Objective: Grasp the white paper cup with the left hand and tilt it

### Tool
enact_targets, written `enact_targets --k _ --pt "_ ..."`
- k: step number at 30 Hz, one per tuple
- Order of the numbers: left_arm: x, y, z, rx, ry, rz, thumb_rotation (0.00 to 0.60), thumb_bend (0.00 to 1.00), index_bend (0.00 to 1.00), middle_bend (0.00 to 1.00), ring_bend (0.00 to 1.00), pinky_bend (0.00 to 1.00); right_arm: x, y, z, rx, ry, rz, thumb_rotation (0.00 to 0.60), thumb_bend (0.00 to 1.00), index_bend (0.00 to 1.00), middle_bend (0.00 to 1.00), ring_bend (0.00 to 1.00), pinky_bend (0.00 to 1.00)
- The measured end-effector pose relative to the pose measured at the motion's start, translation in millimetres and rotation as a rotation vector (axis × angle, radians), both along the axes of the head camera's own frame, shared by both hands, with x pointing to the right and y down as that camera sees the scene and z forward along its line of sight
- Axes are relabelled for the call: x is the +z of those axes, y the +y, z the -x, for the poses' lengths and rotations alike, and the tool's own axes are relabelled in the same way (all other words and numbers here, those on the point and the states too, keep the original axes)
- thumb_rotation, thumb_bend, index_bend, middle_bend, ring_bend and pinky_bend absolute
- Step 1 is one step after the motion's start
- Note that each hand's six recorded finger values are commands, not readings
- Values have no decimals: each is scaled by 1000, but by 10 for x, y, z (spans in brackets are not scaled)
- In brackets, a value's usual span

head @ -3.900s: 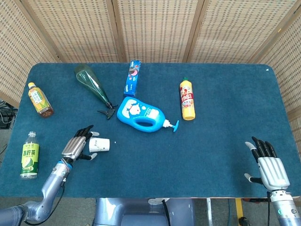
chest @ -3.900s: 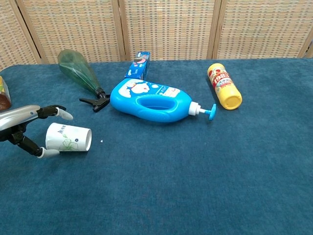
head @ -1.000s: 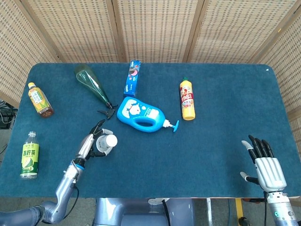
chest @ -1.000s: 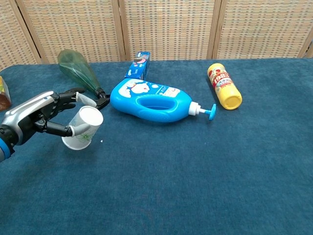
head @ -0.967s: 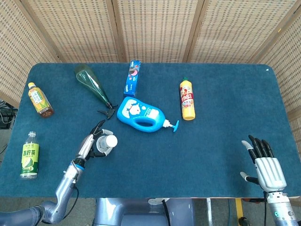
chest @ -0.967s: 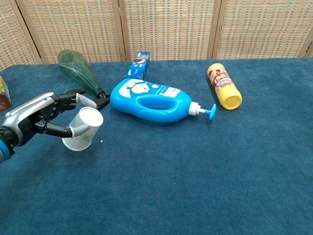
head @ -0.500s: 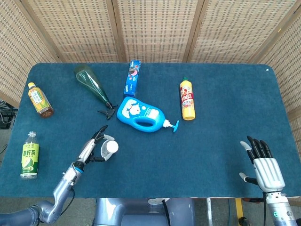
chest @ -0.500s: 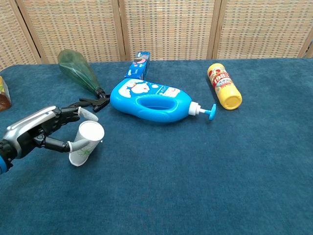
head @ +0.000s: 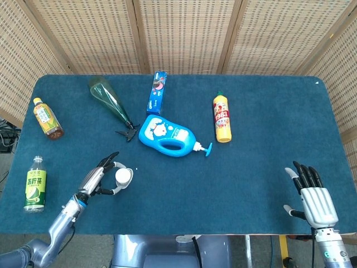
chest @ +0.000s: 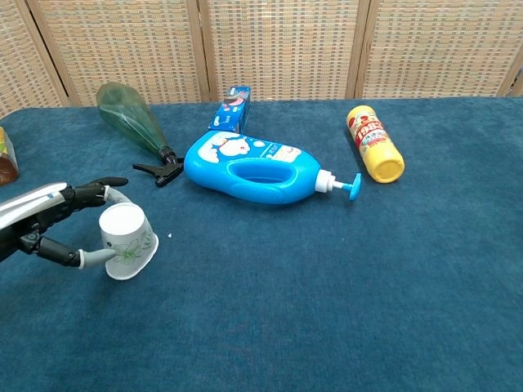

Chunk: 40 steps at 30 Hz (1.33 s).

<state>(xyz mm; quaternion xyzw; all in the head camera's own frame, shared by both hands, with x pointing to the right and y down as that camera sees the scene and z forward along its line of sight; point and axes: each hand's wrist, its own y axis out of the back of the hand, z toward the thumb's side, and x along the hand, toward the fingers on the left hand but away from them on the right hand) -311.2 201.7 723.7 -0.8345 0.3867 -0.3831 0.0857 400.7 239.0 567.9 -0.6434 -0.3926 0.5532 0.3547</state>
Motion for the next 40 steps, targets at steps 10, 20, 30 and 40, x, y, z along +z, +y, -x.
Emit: enact_targets --k 10,20,30,40 --pt "-180 -108 171 -2 -31 -89 586 253 0 0 0 0 10 4 4 -5 5 4 600 0 0 0 0 0" --pt "-591 -276 366 25 -190 -345 589 279 0 0 0 0 8 -4 -13 -25 45 -13 600 0 0 0 0 0" --pt "-1045 2 782 129 -667 -507 585 274 0 0 0 0 37 0 -28 -60 153 -31 600 0 0 0 0 0" --pt "-1376 417 1130 143 -860 -400 585 274 0 0 0 0 56 -7 -40 -58 183 -40 600 0 0 0 0 0"
